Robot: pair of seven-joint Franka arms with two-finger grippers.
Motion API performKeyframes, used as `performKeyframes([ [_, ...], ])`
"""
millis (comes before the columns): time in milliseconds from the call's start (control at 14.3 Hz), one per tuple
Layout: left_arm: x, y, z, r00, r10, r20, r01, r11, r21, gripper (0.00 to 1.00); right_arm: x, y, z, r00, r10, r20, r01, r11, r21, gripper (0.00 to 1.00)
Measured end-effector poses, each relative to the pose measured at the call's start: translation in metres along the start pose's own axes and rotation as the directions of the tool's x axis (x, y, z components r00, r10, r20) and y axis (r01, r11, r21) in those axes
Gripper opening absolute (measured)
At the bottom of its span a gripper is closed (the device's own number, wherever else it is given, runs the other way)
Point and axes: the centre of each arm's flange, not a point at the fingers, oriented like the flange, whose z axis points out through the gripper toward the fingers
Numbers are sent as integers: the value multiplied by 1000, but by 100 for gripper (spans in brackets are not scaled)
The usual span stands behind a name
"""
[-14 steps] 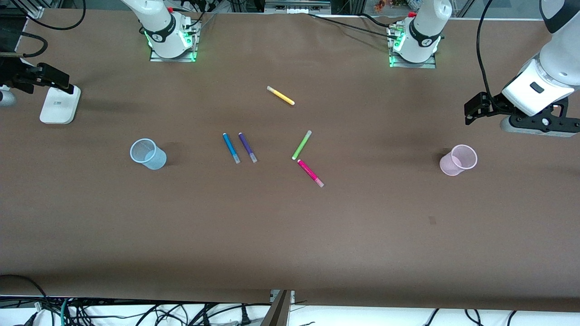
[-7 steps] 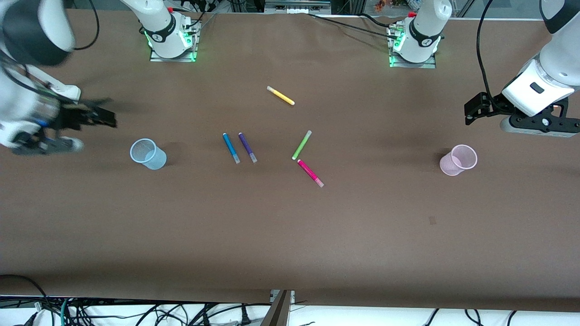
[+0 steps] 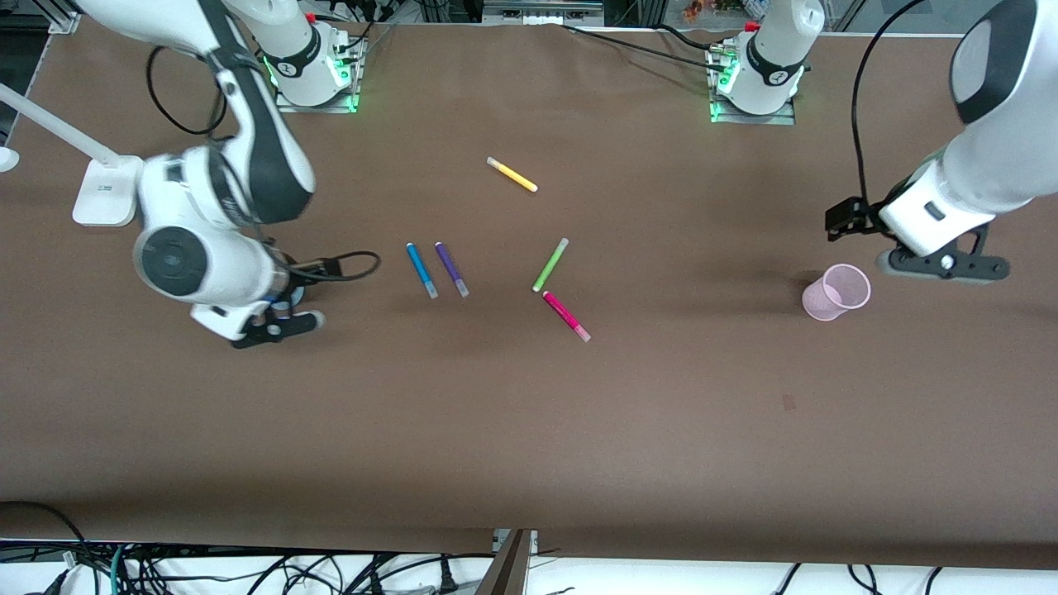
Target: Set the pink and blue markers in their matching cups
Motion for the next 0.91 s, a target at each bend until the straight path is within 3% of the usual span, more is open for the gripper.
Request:
performKeyframes([
  [209,27,17,38,990,-137,33,140,985,-103,100,16,-52,49,997,-71,10,71,997,-21,100],
  [419,57,40,81,955,-292,59,298,940,-165,100,28,-91,93,992,-128,13,128,991,-37,100],
  [628,82,101,125,902,-428,59,432,885,-172,100,36,-116,134,991,-134,17,135,990,-48,100],
  [907,98,210,179,826,-560,65,562,812,-153,100,39,-130,148,994,-109,-4,108,993,-52,100],
])
